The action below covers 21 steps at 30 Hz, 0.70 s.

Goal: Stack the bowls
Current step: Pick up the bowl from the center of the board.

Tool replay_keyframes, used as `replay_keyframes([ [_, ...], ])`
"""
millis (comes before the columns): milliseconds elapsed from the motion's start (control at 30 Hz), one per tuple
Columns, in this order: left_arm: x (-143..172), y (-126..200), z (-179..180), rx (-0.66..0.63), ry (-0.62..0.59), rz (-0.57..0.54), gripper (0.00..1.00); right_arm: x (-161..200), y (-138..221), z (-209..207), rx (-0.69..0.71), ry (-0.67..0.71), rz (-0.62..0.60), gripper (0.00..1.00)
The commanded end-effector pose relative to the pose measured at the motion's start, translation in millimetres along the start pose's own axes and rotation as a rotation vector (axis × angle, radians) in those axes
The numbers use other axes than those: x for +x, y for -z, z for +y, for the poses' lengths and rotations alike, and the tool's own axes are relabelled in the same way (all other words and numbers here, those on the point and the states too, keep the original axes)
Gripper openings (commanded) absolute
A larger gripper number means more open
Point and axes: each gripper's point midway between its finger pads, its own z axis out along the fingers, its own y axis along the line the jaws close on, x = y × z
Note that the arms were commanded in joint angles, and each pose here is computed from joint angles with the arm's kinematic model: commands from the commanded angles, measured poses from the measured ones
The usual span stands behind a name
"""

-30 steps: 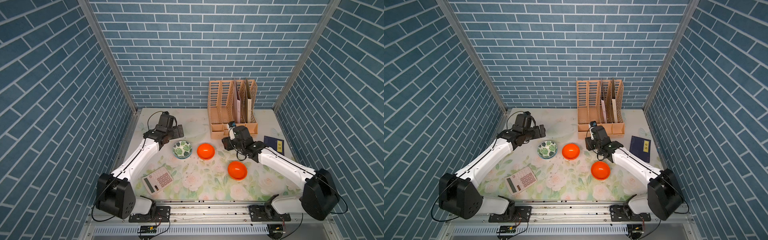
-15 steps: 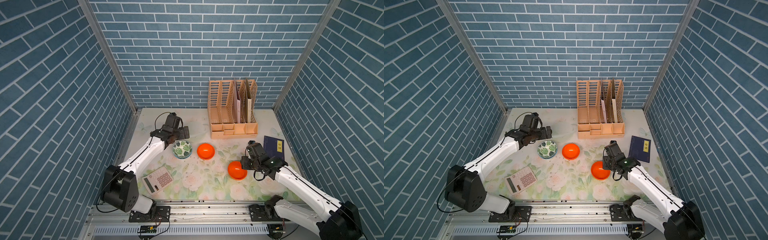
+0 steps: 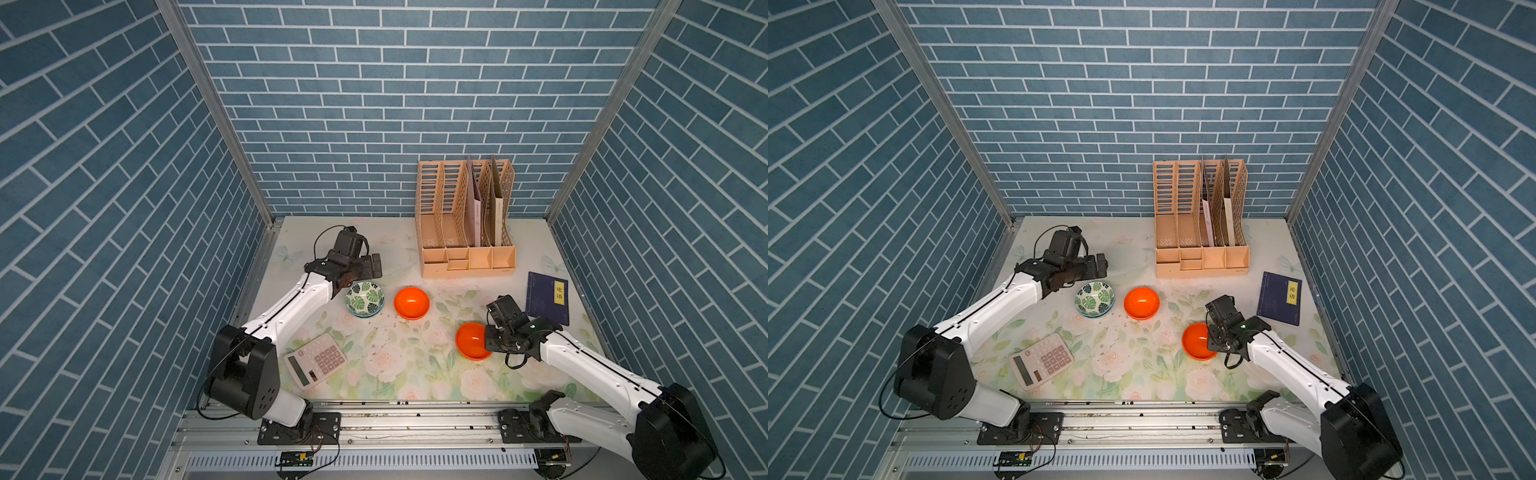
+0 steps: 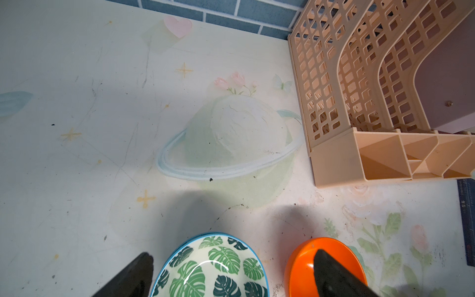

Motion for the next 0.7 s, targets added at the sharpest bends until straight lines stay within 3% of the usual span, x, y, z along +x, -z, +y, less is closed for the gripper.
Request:
replay_keyframes([
  [0,-5.6,6.3,-3.6,0.007,-0.012,-0.02,1.0,-3.6,-5.1,8.0,-0.042,-0.028,-0.031,0.21],
  [100,-6.6,7.2,-4.1,0.008,-0.012,-0.02,0.99,-12.3,-0.6,11.2,-0.054,-0.034,-0.064,0.06],
  [167,-7.1,8.5,-4.0,0.008,-0.012,-0.023,1.0,-24.3,8.7,17.1,-0.072,-0.033,-0.098,0.01],
  [433,-4.2,12.9,1.4,-0.014,-0.013,-0.022,1.0,-103.5,59.4,74.0,-0.208,0.05,-0.236,0.0],
  [533,-2.0,14.4,4.9,-0.031,-0.018,-0.019,1.0,-126.3,62.9,104.7,-0.268,0.094,-0.256,0.0],
  [667,2.4,11.7,11.5,-0.063,-0.023,-0.005,1.0,-129.6,43.1,152.9,-0.291,0.202,-0.206,0.0],
])
